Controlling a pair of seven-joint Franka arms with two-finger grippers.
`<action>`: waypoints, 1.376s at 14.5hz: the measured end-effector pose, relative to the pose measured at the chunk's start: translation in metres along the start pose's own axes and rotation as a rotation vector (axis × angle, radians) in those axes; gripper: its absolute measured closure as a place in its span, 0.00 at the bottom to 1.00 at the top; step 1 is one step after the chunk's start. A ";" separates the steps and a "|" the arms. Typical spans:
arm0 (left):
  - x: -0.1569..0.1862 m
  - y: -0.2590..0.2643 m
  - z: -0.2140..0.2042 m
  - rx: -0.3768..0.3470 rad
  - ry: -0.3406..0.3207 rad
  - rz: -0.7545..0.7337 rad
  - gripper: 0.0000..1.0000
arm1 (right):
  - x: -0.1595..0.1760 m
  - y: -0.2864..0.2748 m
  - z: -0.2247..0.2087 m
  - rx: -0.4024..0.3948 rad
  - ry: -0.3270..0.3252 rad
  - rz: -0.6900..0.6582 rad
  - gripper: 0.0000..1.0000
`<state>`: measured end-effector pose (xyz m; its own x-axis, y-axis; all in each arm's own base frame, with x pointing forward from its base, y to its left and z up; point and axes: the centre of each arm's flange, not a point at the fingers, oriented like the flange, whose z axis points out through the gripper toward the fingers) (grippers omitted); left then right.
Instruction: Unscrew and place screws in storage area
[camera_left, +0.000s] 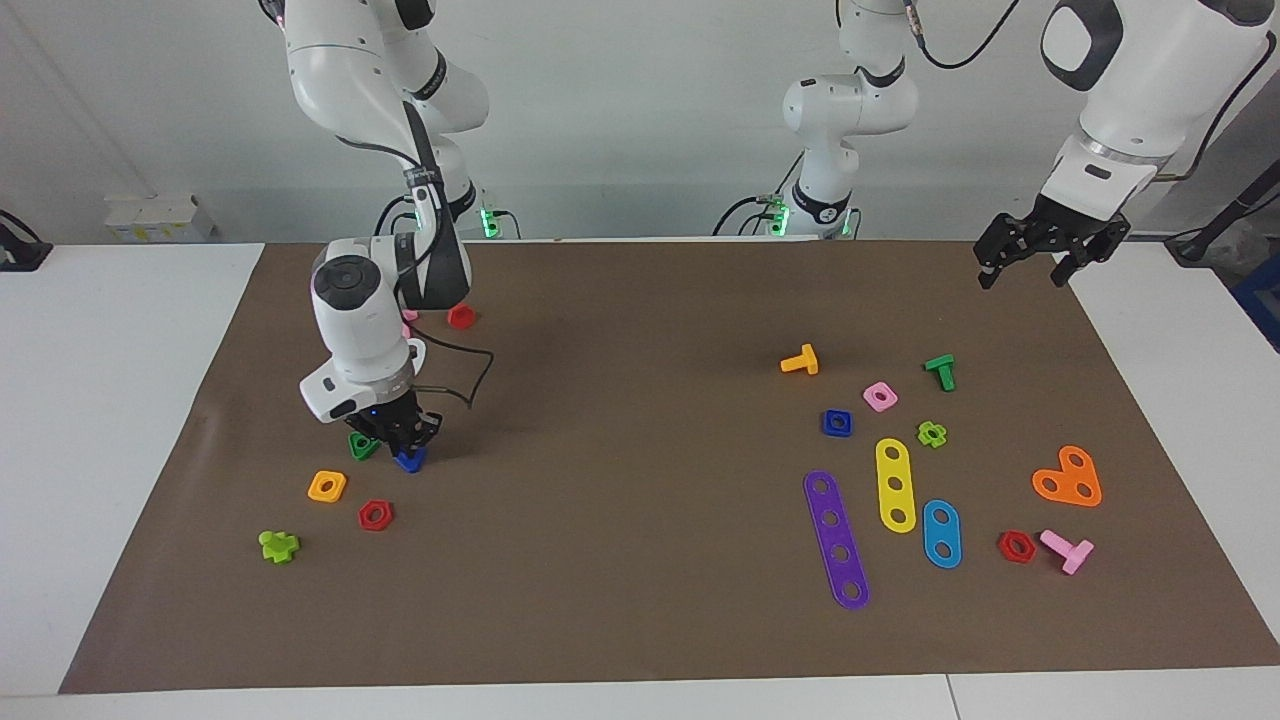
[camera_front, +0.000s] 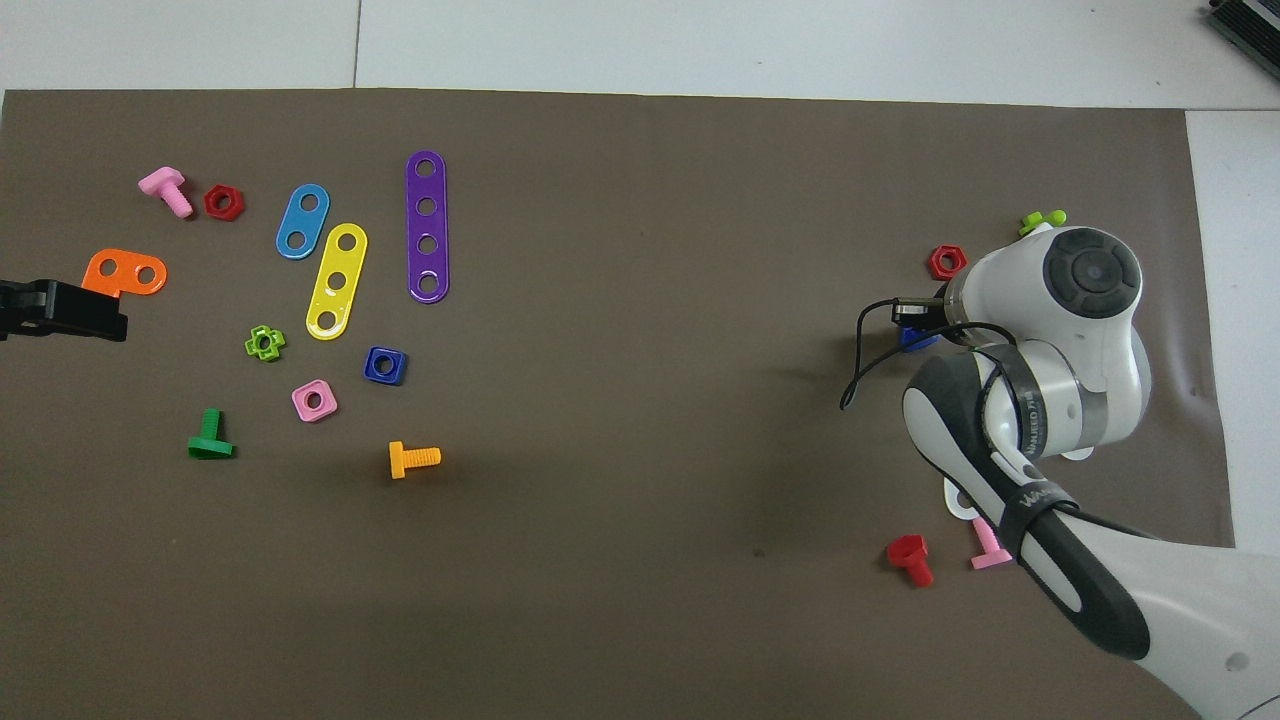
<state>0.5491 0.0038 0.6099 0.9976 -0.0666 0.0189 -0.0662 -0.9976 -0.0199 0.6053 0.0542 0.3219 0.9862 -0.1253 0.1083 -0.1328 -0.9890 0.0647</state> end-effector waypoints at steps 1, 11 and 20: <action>-0.001 0.000 0.000 0.000 0.000 -0.001 0.00 | 0.000 0.000 0.000 0.002 0.000 0.001 0.81; -0.002 0.002 -0.003 0.000 0.008 0.003 0.00 | 0.011 0.010 -0.100 0.015 0.088 0.026 0.03; 0.000 0.006 -0.035 0.004 0.078 0.010 0.00 | -0.018 0.044 -0.301 0.030 0.005 0.093 0.02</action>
<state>0.5482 -0.0025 0.6443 0.9923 -0.0781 0.0961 -0.0760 -0.9968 -0.0249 0.5517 0.0367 0.6218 0.9691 -0.2169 0.1174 -0.2211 -0.9750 0.0241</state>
